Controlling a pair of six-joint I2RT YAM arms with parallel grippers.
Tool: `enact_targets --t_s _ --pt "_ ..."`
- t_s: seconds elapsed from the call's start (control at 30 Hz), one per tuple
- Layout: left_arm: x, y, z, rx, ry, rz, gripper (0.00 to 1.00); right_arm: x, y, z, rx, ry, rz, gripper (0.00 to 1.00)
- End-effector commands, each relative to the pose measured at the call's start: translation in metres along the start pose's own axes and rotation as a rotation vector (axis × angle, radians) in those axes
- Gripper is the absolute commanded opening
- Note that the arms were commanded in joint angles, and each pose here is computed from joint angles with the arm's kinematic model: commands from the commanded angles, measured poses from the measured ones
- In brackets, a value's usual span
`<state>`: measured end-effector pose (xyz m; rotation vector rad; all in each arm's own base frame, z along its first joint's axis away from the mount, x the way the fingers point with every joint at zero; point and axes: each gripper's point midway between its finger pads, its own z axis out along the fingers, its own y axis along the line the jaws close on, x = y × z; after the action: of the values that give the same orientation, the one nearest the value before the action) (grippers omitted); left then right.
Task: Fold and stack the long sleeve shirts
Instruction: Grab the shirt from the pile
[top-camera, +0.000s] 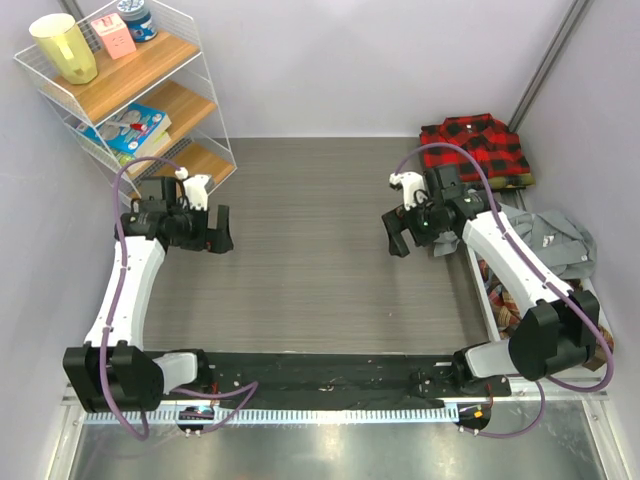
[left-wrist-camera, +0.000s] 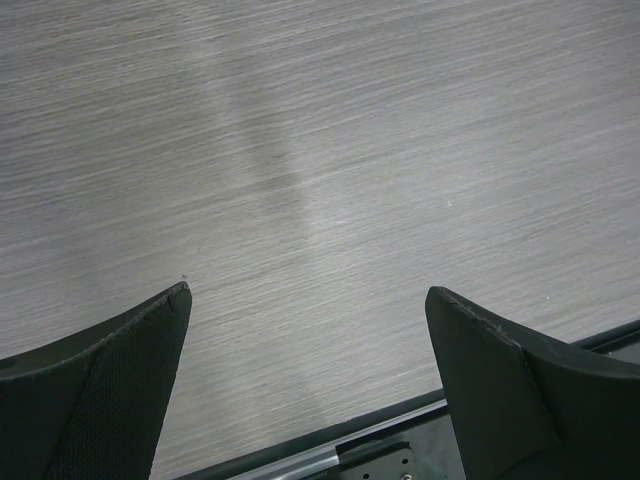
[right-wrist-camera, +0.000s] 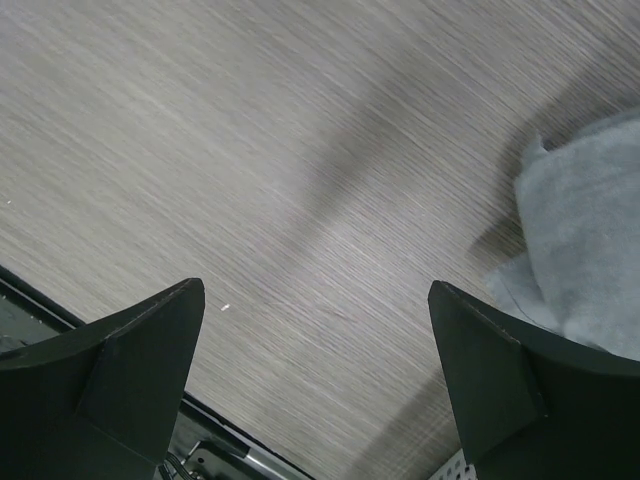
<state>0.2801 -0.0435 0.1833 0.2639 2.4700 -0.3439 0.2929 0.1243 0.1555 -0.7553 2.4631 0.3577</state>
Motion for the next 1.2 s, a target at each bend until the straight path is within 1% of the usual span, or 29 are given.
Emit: enact_targets --t_s 0.0,0.1,0.13,0.2,0.23,0.3,0.33,0.37,0.4,0.43,0.47,0.5,0.53,0.6,0.63,0.7,0.77,0.8,0.83,0.93,1.03,1.13,1.17 --pt "-0.02 0.015 -0.002 -0.09 -0.029 -0.021 1.0 -0.027 -0.033 -0.033 0.087 -0.109 0.059 1.0" --pt "-0.031 0.027 -0.006 -0.165 -0.056 -0.066 1.0 -0.03 -0.055 -0.051 0.127 -0.123 0.068 1.0" --pt "-0.034 0.026 -0.007 -0.169 -0.07 -0.088 1.0 -0.027 -0.074 -0.063 0.167 -0.136 0.102 1.0" --pt "-0.038 0.021 -0.008 -0.136 -0.102 -0.063 1.0 -0.022 -0.098 -0.08 0.237 -0.142 0.119 1.0" --pt "-0.041 0.015 -0.011 -0.111 -0.142 -0.049 1.0 -0.012 -0.12 -0.092 0.315 -0.128 0.153 1.0" --pt "-0.044 0.013 -0.013 -0.102 -0.175 -0.037 1.0 0.003 -0.142 -0.103 0.396 -0.074 0.143 1.0" --pt "-0.045 0.013 -0.013 -0.102 -0.18 -0.006 1.0 0.016 -0.158 -0.11 0.441 -0.042 0.159 1.0" --pt "-0.048 0.011 -0.015 -0.09 -0.174 0.022 1.0 0.031 -0.166 -0.108 0.436 0.011 0.173 1.0" --pt "-0.048 0.004 -0.017 -0.046 -0.156 0.044 1.0 0.04 -0.173 -0.11 0.441 0.034 0.18 1.0" --pt "-0.048 0.001 -0.018 -0.023 -0.139 0.077 1.0 0.049 -0.181 -0.11 0.445 0.066 0.157 1.0" --pt "-0.047 -0.005 -0.019 0.016 -0.106 0.08 1.0 0.067 -0.193 -0.109 0.464 0.112 0.182 1.0" --pt "-0.047 -0.014 -0.02 0.072 -0.099 0.084 1.0 0.074 -0.198 -0.107 0.467 0.142 0.176 1.0" --pt "-0.048 -0.019 -0.02 0.1 -0.096 0.086 1.0 0.08 -0.205 -0.107 0.471 0.157 0.163 1.0" --pt "-0.051 -0.026 -0.022 0.143 -0.103 0.089 1.0 0.096 -0.218 -0.101 0.478 0.199 0.188 1.0" --pt "-0.052 -0.028 -0.022 0.151 -0.104 0.087 1.0 0.097 -0.226 -0.099 0.497 0.199 0.186 1.0" --pt "-0.052 -0.029 -0.02 0.162 -0.097 0.091 1.0 0.109 -0.238 -0.087 0.501 0.241 0.205 1.0" --pt "-0.051 -0.028 -0.018 0.163 -0.086 0.087 1.0 0.113 -0.247 -0.075 0.507 0.246 0.212 1.0" --pt "-0.05 -0.028 -0.018 0.167 -0.077 0.088 1.0 0.123 -0.254 -0.07 0.53 0.29 0.221 1.0" --pt "-0.049 -0.027 -0.017 0.163 -0.072 0.088 1.0 0.123 -0.262 -0.066 0.554 0.282 0.219 1.0" --pt "-0.048 -0.026 -0.016 0.157 -0.07 0.092 1.0 0.14 -0.268 -0.049 0.565 0.322 0.226 1.0" --pt "-0.047 -0.025 -0.014 0.156 -0.068 0.09 1.0 0.153 -0.276 -0.029 0.573 0.334 0.231 1.0" --pt "-0.048 -0.025 -0.013 0.157 -0.067 0.084 1.0 0.167 -0.273 -0.014 0.557 0.356 0.245 1.0" --pt "-0.049 -0.025 -0.013 0.156 -0.068 0.082 1.0 0.174 -0.27 -0.009 0.544 0.373 0.253 0.93"
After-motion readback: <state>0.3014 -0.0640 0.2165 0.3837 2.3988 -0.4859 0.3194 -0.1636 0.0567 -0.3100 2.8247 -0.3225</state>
